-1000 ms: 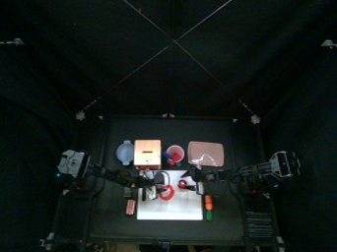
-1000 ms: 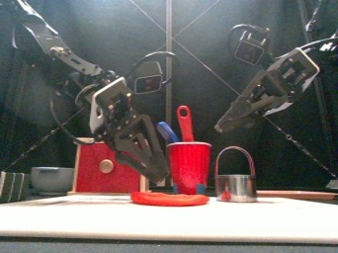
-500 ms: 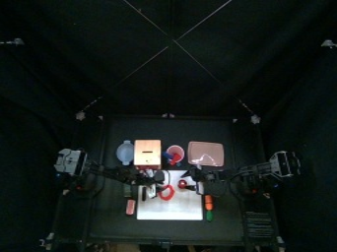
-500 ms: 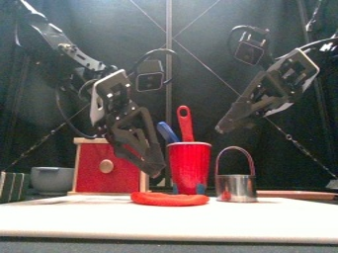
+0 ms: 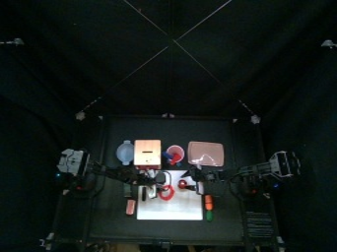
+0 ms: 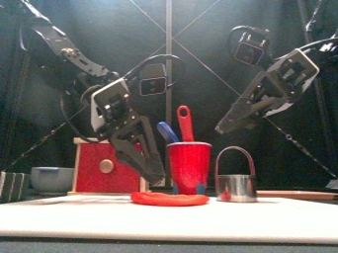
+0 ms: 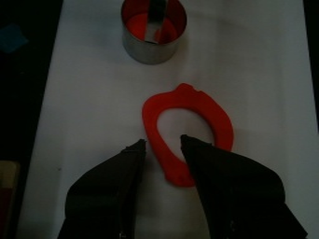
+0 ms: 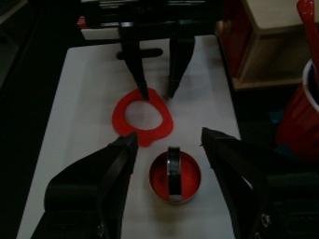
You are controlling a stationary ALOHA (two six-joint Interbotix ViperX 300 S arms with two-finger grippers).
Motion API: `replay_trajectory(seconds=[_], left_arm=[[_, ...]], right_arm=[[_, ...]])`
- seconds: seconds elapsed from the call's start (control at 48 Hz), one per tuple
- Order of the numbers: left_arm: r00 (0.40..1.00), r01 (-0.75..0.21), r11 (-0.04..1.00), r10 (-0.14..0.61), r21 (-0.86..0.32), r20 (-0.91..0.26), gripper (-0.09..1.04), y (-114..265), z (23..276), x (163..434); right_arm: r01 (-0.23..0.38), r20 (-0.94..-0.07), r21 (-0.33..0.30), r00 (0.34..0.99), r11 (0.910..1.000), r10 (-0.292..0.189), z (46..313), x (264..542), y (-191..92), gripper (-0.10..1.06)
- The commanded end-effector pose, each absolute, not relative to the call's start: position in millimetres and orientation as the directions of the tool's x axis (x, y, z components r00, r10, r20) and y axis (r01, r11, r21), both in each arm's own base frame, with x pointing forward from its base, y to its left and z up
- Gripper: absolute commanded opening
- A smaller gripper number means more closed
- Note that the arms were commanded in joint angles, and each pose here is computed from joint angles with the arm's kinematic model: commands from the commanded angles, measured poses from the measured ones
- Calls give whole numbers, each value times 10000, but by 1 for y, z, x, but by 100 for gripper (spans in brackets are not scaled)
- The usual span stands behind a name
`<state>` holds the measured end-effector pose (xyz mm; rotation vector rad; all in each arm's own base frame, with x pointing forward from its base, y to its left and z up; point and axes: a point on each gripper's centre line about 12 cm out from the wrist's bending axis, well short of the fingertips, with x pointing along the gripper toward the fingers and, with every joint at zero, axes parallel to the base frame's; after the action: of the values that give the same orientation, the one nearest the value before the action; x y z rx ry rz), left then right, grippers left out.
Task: Get the cutter from the drawer then cut the dough then place the extra dough in the bowl
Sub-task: Place the extra dough in the bowl
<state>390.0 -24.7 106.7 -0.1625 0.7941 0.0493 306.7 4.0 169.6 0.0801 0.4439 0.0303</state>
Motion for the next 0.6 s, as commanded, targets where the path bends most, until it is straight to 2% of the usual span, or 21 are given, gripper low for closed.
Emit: replay_trajectory(seconds=[0.021, 0.229, 0.417, 0.604], left_arm=[[7140, -889, 9875, -279, -1302, -6996, 78, -25, 116, 398], [6944, -553, 9931, -361, -1033, -7187, 78, -27, 106, 402], [6983, -663, 9929, -243, -985, -7154, 78, -22, 105, 404], [6773, -649, 9929, -295, -996, -7351, 78, -23, 97, 402]], right_arm=[[-74, -4053, 885, 9132, 9960, 428, 177, 308, 3, 90], [-52, -4052, 907, 9133, 9959, 417, 177, 309, 3, 90], [-43, -4176, 953, 9076, 9954, 439, 172, 309, 4, 90], [-51, -4245, 954, 9043, 9954, 453, 170, 311, 4, 90]])
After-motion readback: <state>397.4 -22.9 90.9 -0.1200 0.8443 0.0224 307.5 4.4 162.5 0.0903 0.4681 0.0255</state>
